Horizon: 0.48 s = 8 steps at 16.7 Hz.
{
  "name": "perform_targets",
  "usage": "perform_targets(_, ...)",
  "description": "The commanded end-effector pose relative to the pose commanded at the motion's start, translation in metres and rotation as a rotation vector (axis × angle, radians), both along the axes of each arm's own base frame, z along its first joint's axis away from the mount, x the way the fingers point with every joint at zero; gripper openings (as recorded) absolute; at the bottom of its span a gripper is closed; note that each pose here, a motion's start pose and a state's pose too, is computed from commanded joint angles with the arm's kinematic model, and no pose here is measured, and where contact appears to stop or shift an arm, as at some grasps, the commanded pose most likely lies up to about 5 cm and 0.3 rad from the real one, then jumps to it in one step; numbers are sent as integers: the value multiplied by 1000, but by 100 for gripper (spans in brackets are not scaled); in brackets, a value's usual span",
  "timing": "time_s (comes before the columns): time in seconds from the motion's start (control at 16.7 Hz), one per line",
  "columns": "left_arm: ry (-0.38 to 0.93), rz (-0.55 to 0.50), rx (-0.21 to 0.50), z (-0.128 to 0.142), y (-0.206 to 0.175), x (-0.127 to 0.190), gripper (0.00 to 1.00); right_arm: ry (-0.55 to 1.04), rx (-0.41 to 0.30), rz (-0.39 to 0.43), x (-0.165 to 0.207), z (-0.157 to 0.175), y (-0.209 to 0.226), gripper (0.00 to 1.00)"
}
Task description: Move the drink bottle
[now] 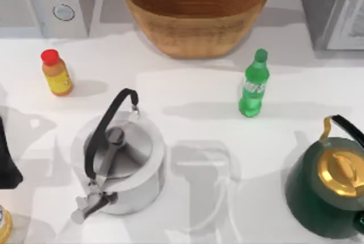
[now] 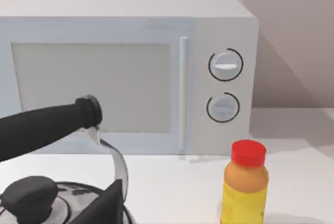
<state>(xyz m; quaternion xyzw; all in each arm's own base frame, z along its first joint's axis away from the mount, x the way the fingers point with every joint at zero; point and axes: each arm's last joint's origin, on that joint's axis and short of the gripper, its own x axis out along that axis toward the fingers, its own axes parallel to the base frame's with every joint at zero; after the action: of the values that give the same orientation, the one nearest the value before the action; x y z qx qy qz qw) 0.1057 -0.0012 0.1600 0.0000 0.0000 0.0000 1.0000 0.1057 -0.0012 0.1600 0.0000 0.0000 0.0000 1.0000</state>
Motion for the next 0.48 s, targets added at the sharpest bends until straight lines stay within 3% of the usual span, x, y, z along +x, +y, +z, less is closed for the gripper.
perform_targets(0.24,0,0,0,0,0,0,100,-23,-22,18,0,11,1,100)
perform_targets(0.48,0,0,0,0,0,0,100,-67,-86,118,3,59,5,100)
